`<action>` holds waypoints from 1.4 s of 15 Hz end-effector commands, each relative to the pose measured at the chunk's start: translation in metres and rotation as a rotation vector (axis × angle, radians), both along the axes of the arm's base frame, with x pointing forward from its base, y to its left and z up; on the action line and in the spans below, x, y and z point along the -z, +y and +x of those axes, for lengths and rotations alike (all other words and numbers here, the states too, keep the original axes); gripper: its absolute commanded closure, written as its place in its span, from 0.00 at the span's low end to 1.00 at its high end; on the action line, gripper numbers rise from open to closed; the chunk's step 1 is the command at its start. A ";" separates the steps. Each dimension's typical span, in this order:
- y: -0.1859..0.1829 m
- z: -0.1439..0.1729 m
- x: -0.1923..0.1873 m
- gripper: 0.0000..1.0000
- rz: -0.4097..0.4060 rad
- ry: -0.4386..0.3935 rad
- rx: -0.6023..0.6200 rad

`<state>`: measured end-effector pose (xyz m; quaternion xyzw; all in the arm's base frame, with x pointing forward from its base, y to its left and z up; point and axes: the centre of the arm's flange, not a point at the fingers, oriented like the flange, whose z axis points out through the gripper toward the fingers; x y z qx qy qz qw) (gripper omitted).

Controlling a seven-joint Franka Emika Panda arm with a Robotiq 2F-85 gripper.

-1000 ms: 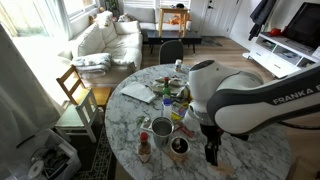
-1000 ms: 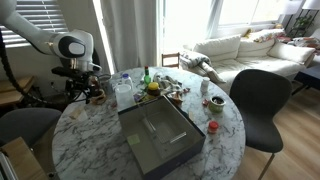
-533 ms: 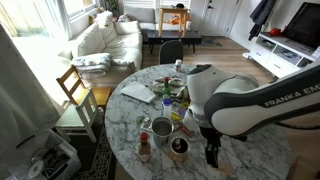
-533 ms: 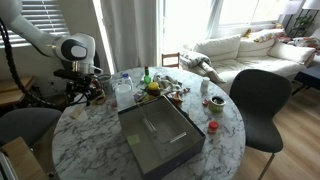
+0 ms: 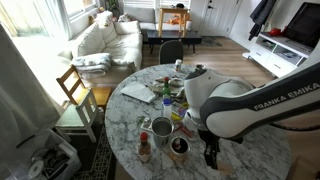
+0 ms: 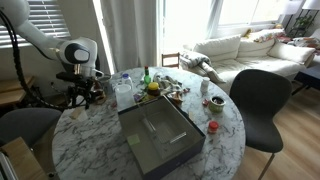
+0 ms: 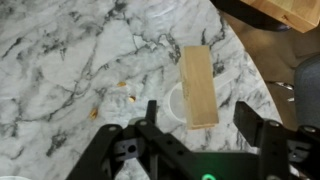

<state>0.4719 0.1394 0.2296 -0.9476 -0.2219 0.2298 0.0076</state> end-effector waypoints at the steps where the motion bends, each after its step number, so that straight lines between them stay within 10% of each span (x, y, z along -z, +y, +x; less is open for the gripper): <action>1: 0.002 0.002 0.006 0.00 0.009 0.014 -0.011; 14: 0.004 0.005 0.009 0.46 0.026 0.021 -0.038; 21: 0.003 0.008 0.006 0.93 0.031 0.017 -0.045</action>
